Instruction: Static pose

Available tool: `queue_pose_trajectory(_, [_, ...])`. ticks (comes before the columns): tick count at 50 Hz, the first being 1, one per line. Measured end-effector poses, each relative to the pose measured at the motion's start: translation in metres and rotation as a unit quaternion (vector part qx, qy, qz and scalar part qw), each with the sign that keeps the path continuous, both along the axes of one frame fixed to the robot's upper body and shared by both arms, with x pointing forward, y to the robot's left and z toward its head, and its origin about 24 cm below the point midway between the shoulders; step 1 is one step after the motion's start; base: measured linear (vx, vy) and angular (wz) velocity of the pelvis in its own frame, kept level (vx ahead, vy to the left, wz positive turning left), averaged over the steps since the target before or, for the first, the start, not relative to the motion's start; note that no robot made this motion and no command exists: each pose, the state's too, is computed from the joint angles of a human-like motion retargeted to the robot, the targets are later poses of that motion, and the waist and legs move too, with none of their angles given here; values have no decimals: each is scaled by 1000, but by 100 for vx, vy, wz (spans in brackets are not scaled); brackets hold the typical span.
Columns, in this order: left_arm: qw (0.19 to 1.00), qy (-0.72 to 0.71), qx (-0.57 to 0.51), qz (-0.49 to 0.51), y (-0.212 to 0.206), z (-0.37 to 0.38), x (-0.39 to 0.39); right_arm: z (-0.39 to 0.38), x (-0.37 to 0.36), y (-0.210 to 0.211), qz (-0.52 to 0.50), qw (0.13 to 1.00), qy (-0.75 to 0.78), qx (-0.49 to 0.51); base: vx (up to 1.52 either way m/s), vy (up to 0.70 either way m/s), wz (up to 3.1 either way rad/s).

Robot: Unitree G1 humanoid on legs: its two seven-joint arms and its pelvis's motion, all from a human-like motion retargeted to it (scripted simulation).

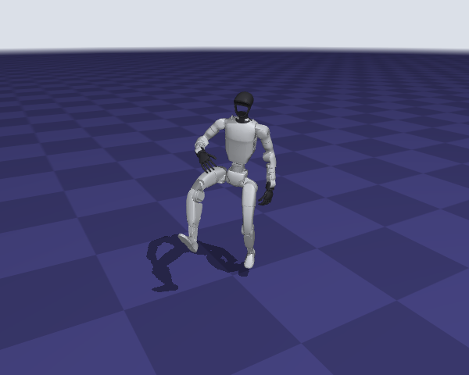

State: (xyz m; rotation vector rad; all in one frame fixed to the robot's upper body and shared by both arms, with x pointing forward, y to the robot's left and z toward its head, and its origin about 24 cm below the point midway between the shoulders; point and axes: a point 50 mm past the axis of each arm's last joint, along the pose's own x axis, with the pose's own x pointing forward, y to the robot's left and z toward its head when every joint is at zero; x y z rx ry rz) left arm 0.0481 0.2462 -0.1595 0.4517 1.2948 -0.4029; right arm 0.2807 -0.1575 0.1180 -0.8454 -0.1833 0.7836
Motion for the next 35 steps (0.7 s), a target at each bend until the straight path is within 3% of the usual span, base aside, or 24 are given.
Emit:
queue_pose_trajectory(24, [996,56,51,44,6,-5,-32,-36,-2,36,81,989,97,-76,-2,6,-52])
queue_pose_trajectory(35, [995,25,79,50,13,-2,-7,-130,-25,-22,-84,959,254,-95,5,-1,-37])
